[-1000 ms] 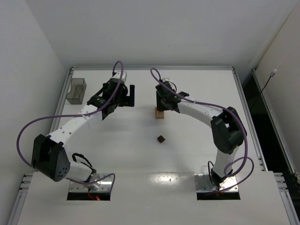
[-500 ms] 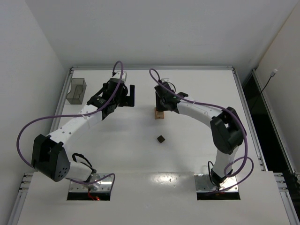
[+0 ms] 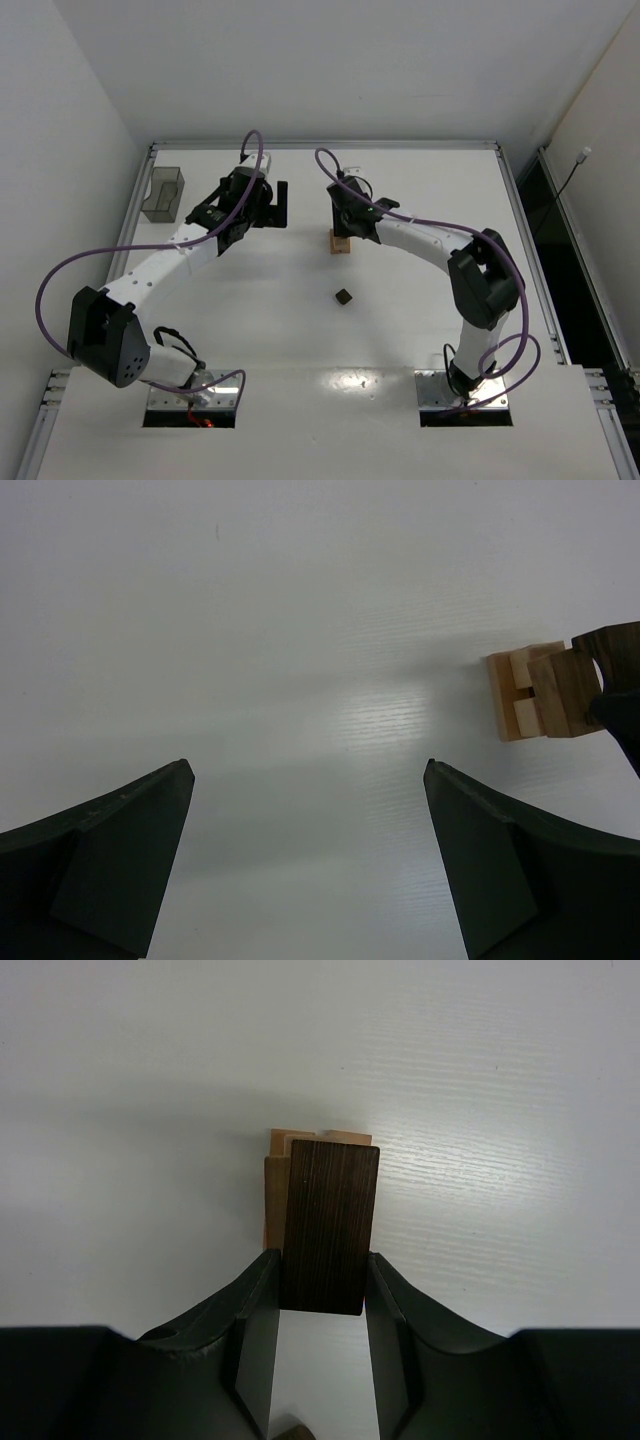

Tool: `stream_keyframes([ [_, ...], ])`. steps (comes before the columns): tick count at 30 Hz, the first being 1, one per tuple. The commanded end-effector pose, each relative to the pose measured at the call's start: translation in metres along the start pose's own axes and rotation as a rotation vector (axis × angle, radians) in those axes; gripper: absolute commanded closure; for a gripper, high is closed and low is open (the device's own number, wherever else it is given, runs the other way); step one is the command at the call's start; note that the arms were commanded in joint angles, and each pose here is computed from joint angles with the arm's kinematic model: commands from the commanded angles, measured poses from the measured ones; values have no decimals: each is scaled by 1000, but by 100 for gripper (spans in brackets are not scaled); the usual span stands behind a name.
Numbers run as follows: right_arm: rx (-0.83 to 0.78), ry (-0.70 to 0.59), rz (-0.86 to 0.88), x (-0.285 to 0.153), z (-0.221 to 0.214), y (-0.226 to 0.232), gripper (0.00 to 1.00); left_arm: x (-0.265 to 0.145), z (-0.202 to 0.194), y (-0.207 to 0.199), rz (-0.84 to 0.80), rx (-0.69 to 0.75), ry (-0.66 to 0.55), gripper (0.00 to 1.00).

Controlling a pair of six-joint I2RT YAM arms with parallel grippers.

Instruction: Build the wood block tower

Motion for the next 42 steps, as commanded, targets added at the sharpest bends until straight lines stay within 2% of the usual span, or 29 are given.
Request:
stream_keyframes([
  [1,23,-99,44,-17,27,12,100,0,12,3,2,-32,-45,0],
  [14,-7,-103,110,-25,27,23,100,3,11,1,-7,-29,-36,0],
  [42,-24,-63,92,-18,13,17,100,3,11,1,-7,-29,-36,0],
])
Point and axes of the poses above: each gripper's point midway between its finger pads, its own x axis out along the fingers, its own y axis along the line the jaws close on, z = x × y, the point moved 6 cm from there along -x, back along the fingers, and after that the axes turned 12 degrees about x, right-handed, at the moved point
